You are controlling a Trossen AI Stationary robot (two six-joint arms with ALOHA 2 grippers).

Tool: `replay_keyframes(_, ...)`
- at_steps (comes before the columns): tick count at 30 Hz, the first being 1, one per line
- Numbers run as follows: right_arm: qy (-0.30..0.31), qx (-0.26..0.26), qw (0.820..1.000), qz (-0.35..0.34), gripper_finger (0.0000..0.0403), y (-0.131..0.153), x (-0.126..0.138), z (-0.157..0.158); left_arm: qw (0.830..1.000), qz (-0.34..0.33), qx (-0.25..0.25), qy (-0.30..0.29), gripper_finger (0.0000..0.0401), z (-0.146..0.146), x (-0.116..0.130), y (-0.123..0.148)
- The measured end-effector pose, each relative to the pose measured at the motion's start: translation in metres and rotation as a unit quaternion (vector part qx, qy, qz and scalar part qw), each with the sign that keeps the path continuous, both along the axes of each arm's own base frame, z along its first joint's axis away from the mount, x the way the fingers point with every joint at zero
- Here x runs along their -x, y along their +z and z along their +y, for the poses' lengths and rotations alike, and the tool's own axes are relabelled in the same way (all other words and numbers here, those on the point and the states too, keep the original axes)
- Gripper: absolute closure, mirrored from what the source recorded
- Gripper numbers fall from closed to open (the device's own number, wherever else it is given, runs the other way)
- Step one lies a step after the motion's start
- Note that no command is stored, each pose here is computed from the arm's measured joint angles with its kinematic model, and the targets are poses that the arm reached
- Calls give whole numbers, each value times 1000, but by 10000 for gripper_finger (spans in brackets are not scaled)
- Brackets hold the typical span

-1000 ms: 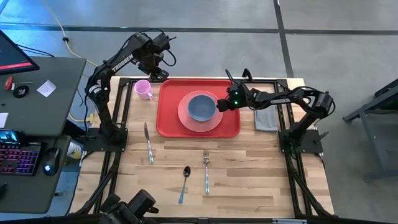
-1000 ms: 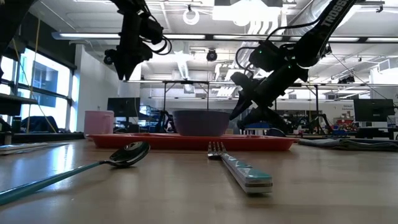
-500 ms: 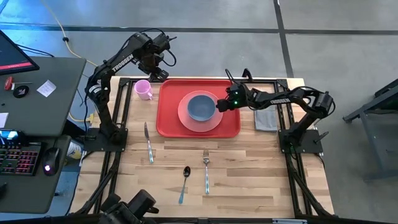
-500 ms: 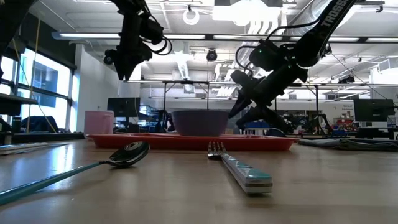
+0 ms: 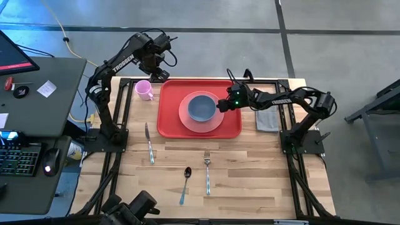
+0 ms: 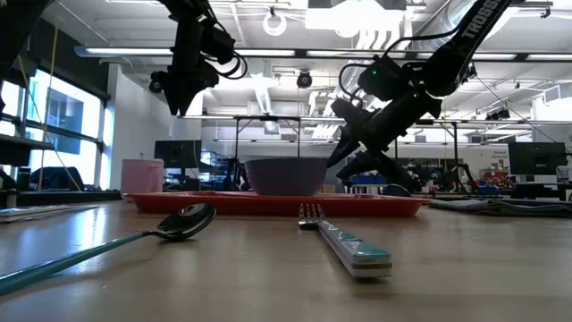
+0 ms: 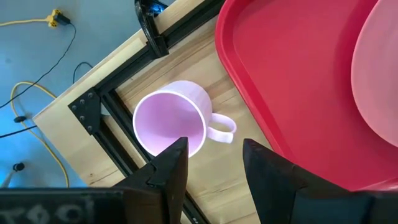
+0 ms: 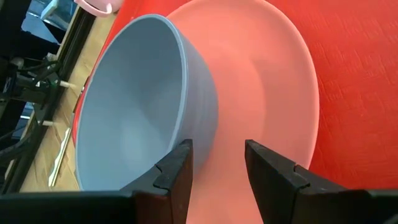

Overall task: Set up tray
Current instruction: Put the blue bowl on the pink plate, then put the pink mug on the red serving tray to the top left of the pink plate

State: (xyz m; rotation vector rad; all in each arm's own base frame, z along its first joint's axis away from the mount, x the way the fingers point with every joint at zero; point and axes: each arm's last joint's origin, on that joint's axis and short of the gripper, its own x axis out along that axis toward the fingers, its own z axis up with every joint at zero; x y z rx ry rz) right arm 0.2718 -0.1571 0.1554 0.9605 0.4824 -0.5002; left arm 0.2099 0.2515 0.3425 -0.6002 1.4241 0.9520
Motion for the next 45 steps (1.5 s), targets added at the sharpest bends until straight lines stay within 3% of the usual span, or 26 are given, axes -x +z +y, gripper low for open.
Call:
replay_keyframes(22, 38, 6, 999, 3, 265, -1, 0, 3, 1000, -8, 4, 9, 215, 0, 0, 0)
replay_keyframes(36, 20, 17, 1000, 1, 265, 14, 12, -5, 1000, -7, 4, 13, 215, 0, -1, -1)
replay_keyframes(45, -3, 52, 999, -6, 265, 48, 38, -8, 994, 37, 61, 79, 215, 17, 29, -47)
